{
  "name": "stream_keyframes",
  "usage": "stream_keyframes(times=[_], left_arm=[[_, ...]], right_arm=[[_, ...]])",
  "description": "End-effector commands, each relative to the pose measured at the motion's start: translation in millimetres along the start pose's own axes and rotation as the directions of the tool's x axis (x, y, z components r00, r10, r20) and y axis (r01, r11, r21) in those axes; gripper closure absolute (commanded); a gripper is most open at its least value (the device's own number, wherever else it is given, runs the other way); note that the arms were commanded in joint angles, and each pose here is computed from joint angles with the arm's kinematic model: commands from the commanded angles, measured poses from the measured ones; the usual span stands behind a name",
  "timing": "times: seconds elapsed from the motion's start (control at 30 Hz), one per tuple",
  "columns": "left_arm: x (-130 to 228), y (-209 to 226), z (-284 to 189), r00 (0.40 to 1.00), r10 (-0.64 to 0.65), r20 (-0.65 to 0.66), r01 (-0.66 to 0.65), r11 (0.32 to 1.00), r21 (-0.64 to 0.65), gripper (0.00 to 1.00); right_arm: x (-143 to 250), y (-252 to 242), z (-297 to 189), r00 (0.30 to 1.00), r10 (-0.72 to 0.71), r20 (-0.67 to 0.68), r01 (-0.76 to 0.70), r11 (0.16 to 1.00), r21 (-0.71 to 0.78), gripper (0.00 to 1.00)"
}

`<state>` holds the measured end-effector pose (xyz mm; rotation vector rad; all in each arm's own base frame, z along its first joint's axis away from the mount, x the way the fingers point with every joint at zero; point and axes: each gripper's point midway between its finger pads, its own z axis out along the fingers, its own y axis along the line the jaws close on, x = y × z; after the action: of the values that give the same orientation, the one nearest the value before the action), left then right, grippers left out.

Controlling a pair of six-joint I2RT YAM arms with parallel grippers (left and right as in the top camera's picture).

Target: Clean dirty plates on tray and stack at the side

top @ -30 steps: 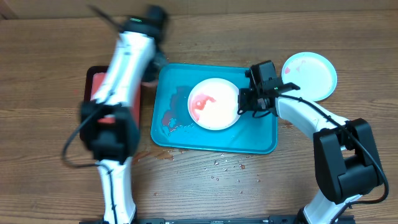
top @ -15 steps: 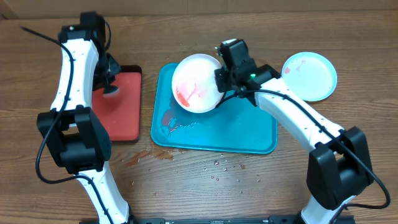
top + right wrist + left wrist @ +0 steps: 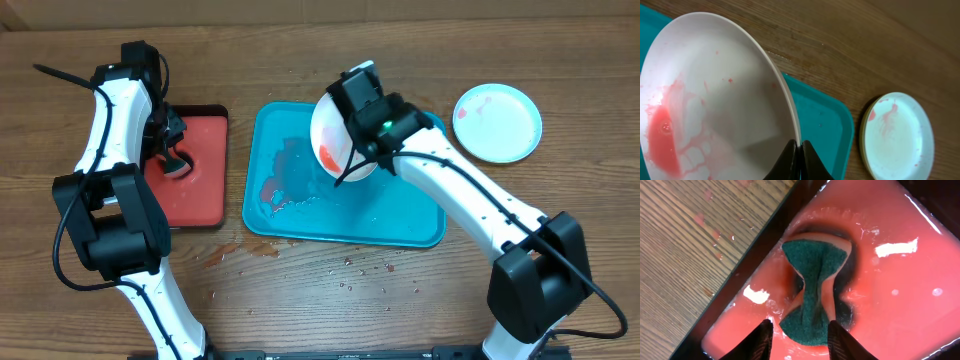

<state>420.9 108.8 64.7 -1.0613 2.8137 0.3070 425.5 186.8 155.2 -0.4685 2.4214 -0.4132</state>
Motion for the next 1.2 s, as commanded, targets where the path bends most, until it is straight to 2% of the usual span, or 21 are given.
stream_keyframes(times=[0.0,0.13,0.3,0.43,0.47,0.57,0.6,0.63,0.73,0.9,1.0,1.07,1.13,1.17], left_arm=[[2,-5,2,1.000,0.014,-0.007,-0.014,1.000,0.013,0.61],[-1,-6,-1,1.000,0.012,0.003,-0.012,1.000,0.021,0.65],[-12,-25,-29,0.998,0.060,0.027,-0.063,0.986,0.153,0.69],[-28,-36,-58,0.996,0.039,0.079,-0.057,0.971,0.232,0.65],[-33,-37,-65,0.995,0.033,0.099,-0.056,0.968,0.243,0.58],[-35,-38,-66,0.994,0.032,0.104,-0.057,0.968,0.245,0.22],[-33,-37,-65,0.994,0.033,0.100,-0.057,0.968,0.243,0.05],[-32,-37,-65,0.995,0.035,0.094,-0.057,0.969,0.240,0.00],[-32,-37,-65,0.995,0.035,0.095,-0.057,0.969,0.240,0.00],[-32,-37,-65,0.995,0.035,0.095,-0.057,0.969,0.240,0.00],[-32,-37,-65,0.995,0.035,0.095,-0.057,0.969,0.240,0.00],[-32,-37,-65,0.995,0.035,0.095,-0.057,0.969,0.240,0.00],[-32,-37,-65,0.995,0.035,0.095,-0.057,0.969,0.240,0.00],[-32,-37,-65,0.995,0.035,0.095,-0.057,0.969,0.240,0.00]], right_arm=[[-18,-1,-19,0.996,-0.062,0.066,0.056,0.993,0.100,0.96],[-23,-3,-30,0.985,-0.152,0.079,0.133,0.971,0.199,0.96],[-31,-14,-48,0.964,-0.253,0.080,0.209,0.909,0.360,0.96],[-46,-17,-67,0.941,-0.325,0.096,0.243,0.845,0.476,0.96],[-53,-14,-76,0.927,-0.361,0.105,0.261,0.820,0.510,0.96],[-65,-3,-90,0.881,-0.464,0.094,0.344,0.763,0.547,0.96],[-69,1,-95,0.863,-0.497,0.091,0.369,0.743,0.559,0.96],[-74,5,-101,0.845,-0.528,0.088,0.391,0.722,0.571,0.96],[-90,17,-120,0.812,-0.571,0.121,0.393,0.689,0.609,0.96],[-93,24,-119,0.842,-0.494,0.217,0.304,0.767,0.566,0.96],[-70,41,-87,0.840,-0.503,0.202,0.398,0.825,0.400,0.96],[-48,57,-65,0.809,-0.563,0.169,0.520,0.819,0.243,0.96],[-44,46,-62,0.813,-0.567,0.132,0.522,0.811,0.264,0.96],[-49,31,-67,0.827,-0.552,0.107,0.491,0.802,0.341,0.96]])
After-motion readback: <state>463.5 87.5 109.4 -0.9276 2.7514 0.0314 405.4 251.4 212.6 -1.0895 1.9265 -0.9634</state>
